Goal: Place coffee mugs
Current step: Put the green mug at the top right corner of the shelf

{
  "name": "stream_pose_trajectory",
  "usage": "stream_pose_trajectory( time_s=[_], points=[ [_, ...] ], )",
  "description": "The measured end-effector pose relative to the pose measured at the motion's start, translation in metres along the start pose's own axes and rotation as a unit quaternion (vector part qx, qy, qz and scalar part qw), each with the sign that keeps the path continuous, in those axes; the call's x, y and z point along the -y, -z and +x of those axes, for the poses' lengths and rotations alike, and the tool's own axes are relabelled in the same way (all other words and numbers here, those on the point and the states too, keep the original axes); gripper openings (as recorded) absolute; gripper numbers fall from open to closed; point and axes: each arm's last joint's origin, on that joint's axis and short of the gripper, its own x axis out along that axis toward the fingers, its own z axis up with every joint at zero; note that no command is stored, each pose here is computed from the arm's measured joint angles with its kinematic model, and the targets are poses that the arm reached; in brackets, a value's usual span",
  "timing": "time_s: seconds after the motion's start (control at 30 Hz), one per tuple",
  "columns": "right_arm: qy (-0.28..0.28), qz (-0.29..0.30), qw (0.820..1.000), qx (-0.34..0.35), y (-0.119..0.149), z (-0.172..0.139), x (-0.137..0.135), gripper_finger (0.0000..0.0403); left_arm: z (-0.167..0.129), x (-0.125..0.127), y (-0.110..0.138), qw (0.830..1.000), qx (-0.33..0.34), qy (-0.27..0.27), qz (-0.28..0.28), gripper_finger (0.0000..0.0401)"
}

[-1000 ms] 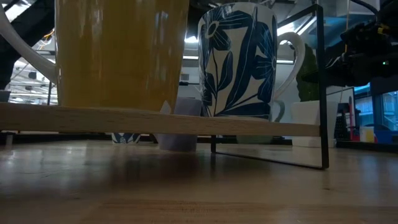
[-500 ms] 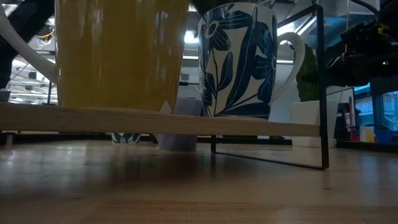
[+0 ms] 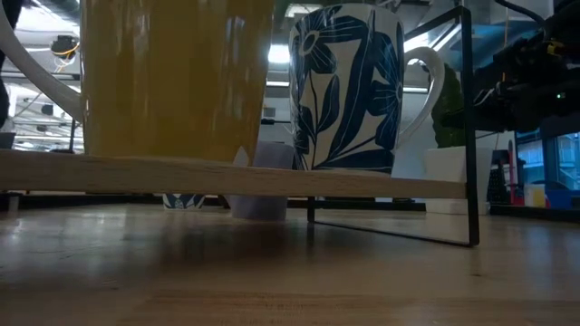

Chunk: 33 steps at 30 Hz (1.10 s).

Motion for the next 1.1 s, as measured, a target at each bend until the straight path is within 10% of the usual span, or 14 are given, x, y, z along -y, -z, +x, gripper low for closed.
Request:
stream_pose_trajectory(
  time_s=[0.5,1.1],
  points=[
    [-0.001,0.0,1.0,-0.003,0.0,0.0,0.0,0.0143,0.075,0.049,0.086,0.987,-0.091,-0.064,-0.114,0.0012],
    [-0.001,0.0,1.0,-0.003,0.0,0.0,0.0,0.0143,0.135,0.055,0.096,0.975,-0.064,-0.018,-0.214,0.0012]
  ],
)
